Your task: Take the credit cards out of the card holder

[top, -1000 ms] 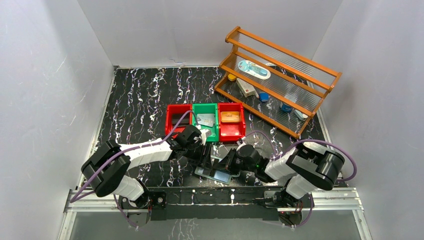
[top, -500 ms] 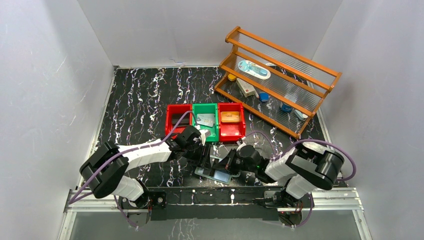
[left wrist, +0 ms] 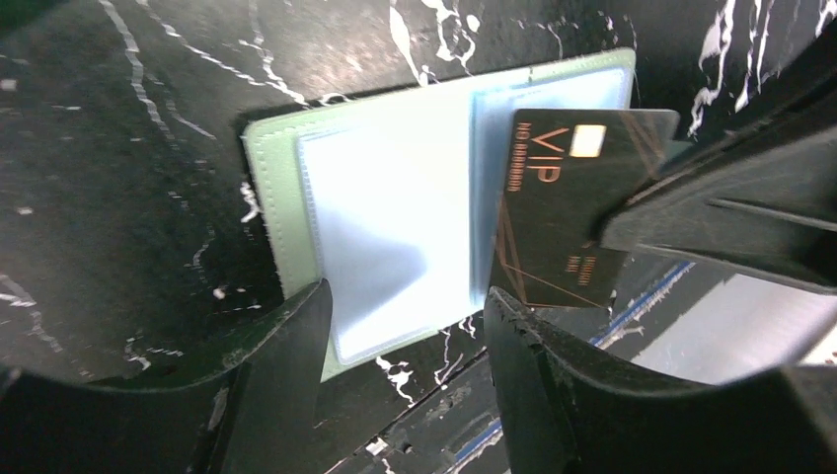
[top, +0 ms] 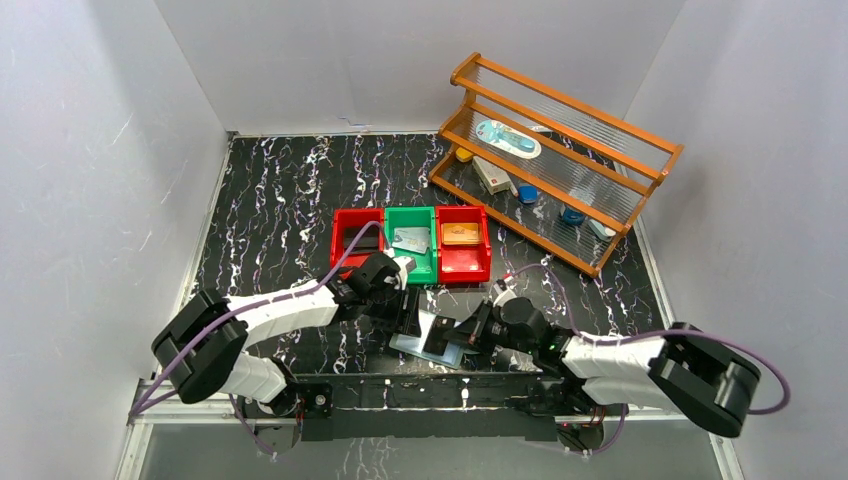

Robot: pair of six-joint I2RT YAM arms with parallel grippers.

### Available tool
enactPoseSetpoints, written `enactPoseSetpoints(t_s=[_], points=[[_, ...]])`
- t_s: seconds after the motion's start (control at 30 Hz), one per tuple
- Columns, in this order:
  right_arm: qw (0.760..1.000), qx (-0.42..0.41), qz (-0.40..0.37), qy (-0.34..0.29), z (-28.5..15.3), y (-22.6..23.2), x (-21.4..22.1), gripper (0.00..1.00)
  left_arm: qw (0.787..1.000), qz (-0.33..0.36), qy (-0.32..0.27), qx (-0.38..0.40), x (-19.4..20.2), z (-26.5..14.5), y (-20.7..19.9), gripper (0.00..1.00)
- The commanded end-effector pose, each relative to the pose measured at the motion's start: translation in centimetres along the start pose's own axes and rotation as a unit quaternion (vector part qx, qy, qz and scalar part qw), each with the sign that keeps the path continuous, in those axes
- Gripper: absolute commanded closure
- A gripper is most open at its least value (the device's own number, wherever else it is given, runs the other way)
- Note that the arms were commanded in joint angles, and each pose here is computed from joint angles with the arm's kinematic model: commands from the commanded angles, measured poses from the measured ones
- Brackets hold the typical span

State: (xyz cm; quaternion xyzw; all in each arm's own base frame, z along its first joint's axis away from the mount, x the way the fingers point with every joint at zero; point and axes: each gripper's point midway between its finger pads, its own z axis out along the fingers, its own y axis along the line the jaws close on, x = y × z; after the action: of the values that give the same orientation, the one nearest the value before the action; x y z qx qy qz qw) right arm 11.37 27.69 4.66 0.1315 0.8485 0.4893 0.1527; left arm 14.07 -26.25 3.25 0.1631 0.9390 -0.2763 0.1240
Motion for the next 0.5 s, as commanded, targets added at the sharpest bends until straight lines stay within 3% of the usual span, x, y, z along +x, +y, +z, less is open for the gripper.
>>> enactPoseSetpoints(t_s=[0.0,0.3,0.47], points=[[0.999,0.006,-0.019,-0.036,-0.9,-0.2,-1.2,0.97,1.0,-0.007,-0.027,-0.011,-0.6,-1.0,0.2,0.41],[0.997,-0.046,-0.048,-0.049,-2.2,2.7,-1.8,0.97,0.996,-0.016,-0.063,0.053,-2.8,-2.6,-2.1,0.33],[0.993,-0.091,-0.069,-0.035,-2.5,4.8,-1.3,0.96,0.984,-0.057,-0.071,0.152,-4.0,-4.2,-2.5,0.33]])
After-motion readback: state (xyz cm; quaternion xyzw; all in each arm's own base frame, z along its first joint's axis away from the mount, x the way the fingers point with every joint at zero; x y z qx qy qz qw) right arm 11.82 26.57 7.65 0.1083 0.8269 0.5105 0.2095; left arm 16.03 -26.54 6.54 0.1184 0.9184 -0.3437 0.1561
